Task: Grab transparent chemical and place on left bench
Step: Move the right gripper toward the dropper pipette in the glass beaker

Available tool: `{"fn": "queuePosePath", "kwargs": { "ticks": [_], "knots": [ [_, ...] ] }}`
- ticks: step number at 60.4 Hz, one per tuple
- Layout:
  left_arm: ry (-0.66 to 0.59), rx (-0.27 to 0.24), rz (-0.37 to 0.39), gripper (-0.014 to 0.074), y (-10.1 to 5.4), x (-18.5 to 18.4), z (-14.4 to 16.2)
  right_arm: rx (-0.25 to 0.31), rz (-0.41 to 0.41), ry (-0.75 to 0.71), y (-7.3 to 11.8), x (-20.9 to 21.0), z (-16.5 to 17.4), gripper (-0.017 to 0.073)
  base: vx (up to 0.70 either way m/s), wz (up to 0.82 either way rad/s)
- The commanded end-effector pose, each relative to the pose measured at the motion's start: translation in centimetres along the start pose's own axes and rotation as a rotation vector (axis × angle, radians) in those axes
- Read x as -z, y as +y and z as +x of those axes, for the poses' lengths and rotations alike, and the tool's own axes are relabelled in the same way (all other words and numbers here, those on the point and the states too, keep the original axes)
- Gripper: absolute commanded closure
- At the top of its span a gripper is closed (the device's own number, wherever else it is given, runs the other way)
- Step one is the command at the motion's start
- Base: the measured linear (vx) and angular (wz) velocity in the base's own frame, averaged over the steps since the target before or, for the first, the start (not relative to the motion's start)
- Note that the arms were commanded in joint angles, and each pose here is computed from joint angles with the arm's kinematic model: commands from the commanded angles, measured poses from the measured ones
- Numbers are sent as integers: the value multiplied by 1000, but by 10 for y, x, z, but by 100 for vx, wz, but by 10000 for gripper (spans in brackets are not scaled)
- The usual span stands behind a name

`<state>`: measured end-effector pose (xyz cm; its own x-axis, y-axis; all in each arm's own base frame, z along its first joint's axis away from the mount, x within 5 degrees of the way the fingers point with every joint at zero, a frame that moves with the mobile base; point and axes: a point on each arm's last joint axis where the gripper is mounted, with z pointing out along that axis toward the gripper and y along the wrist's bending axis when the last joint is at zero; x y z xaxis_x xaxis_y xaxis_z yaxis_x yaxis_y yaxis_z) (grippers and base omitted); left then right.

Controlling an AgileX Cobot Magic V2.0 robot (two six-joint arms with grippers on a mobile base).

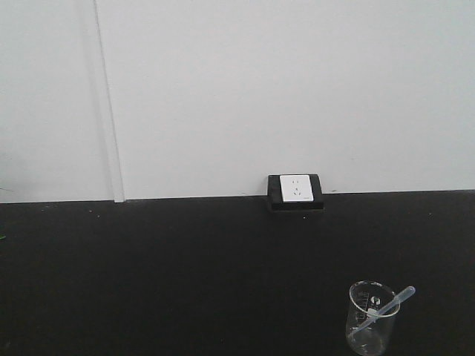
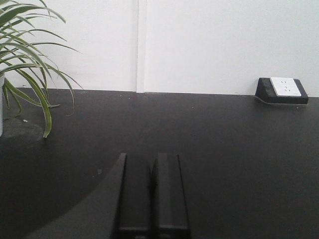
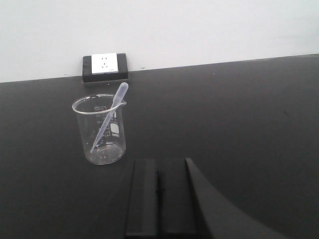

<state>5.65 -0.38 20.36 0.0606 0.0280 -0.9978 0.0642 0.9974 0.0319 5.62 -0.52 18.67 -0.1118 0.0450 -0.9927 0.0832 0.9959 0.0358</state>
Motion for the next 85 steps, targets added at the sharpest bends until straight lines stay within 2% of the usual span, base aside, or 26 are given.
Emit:
{"fn": "queuePosePath", "kwargs": {
  "ticks": [1,49,60,65,76,85],
  "knots": [
    [-81,9,-2,597,0,1,-3,12,-7,-69,1,-1,-5,566,0,0],
    [-81,9,-2,597,0,1,-3,13,-6,-69,1,-1,-5,566,0,0],
    [-81,9,-2,597,0,1,-3,16,-13,-110,1,0,-9,566,0,0],
    [-81,9,-2,597,0,1,-3,46,-17,-152,2,0,-13,566,0,0],
    [-81,9,-2,597,0,1,-3,47,-55,-426,6,9,-47,565,0,0],
    [-81,9,-2,597,0,1,-3,46,-38,-377,7,8,-99,564,0,0]
  ]
}}
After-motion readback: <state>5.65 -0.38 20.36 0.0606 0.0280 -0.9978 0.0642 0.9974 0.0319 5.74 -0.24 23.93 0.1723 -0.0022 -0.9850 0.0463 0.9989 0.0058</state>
